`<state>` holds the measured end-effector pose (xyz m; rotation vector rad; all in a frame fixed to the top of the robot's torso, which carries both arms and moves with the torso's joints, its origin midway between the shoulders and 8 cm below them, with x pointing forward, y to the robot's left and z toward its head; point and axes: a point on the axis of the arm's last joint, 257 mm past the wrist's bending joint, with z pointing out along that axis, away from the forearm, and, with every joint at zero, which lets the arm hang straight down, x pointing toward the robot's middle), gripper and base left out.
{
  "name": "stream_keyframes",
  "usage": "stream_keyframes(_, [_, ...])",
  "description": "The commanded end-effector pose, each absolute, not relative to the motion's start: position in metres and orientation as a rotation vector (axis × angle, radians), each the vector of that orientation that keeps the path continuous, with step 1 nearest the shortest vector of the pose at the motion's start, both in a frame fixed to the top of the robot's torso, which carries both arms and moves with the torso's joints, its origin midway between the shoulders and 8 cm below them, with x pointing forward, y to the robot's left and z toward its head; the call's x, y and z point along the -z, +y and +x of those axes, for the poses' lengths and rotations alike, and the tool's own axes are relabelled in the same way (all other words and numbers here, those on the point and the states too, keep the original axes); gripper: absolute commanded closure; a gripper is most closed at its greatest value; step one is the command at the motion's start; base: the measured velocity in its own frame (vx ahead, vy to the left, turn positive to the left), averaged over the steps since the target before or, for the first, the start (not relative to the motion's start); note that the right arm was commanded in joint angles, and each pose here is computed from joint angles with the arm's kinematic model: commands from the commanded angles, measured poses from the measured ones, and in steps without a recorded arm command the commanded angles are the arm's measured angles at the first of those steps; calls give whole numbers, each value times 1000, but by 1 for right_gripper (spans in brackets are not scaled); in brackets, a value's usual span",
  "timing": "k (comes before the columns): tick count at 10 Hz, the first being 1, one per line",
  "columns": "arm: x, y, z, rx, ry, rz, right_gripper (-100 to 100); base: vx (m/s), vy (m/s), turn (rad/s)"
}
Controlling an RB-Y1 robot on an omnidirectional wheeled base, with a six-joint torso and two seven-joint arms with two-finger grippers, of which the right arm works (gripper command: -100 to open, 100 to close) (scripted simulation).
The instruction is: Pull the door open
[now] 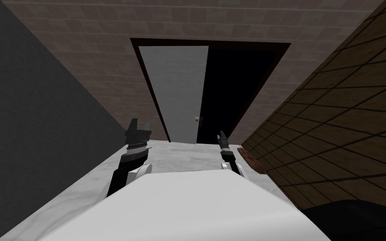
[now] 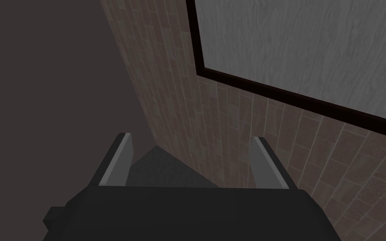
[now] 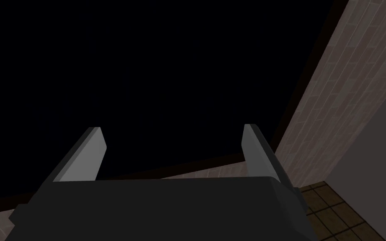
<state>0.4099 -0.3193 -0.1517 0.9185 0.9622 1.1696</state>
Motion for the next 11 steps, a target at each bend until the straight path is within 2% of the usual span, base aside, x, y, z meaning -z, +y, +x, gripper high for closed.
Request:
stream_keyframes(1, [163, -323, 413, -1164, 975, 941, -100, 112, 32, 27])
stream_keyframes(6, [197, -336, 420, -1141, 1014, 1021, -100, 113, 33, 34])
stream_keyframes(11, [243, -354, 427, -1109, 1054, 1135, -100, 176, 35, 45])
